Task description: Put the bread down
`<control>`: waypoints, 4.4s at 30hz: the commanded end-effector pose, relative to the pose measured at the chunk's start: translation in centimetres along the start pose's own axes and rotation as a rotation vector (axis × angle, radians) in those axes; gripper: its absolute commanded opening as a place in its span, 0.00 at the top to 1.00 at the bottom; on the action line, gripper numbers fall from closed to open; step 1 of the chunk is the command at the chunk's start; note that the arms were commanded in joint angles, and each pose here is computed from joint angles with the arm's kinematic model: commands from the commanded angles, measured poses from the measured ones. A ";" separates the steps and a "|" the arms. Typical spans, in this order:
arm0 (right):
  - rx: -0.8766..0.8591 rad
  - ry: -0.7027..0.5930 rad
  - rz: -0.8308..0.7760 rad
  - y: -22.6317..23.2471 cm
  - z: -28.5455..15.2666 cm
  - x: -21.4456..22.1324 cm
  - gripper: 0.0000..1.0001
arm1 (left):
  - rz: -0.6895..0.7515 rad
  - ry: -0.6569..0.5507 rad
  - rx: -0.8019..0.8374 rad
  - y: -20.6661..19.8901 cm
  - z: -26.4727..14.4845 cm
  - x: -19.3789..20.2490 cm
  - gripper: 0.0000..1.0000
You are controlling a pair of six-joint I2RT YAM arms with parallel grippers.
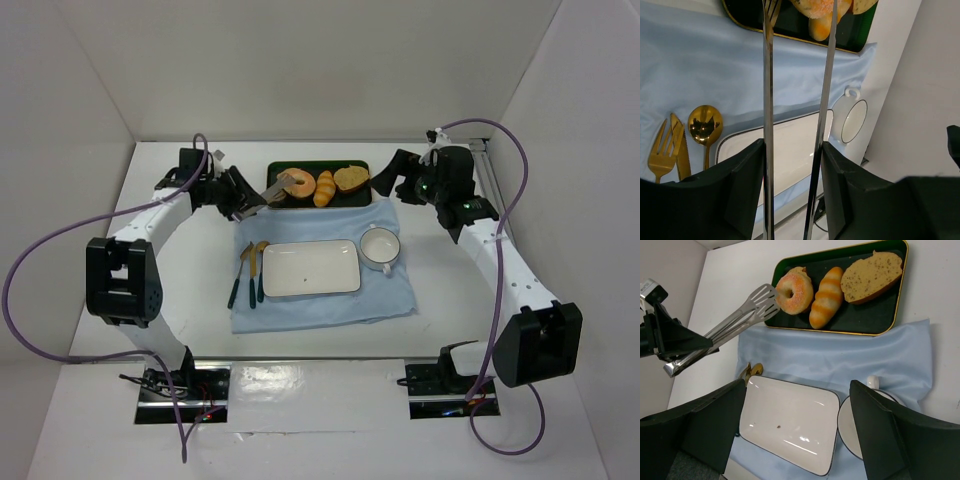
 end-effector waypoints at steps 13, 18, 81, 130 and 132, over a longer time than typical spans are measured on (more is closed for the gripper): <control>-0.026 -0.054 -0.002 -0.2 -0.5 -0.8 0.09 | 0.012 0.017 0.059 -1.1 1.9 -1.3 0.41; -0.019 -0.059 0.010 -0.6 -0.3 -1.0 0.09 | 0.010 0.022 0.063 -1.6 2.6 -1.7 0.43; 0.034 -0.037 0.041 -1.1 2.1 -2.7 0.13 | 0.281 0.105 0.082 1.4 -12.7 17.1 0.76; -0.033 -0.042 0.079 0.4 3.1 -2.3 0.14 | 0.314 0.139 -0.116 2.8 -13.1 18.8 0.43; -0.045 -0.045 0.072 0.9 3.1 -2.4 0.14 | 0.314 0.125 -0.135 2.8 -13.5 18.8 0.44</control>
Point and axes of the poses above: each gripper's point midway between its finger pads, its own z axis out along the fingers, its own y axis along the line the jaws close on, x = y × z, the point moved 9 cm from there along -z, back along the fingers, and after that the axes turned 4 degrees about -z, right-handed, at the moved point
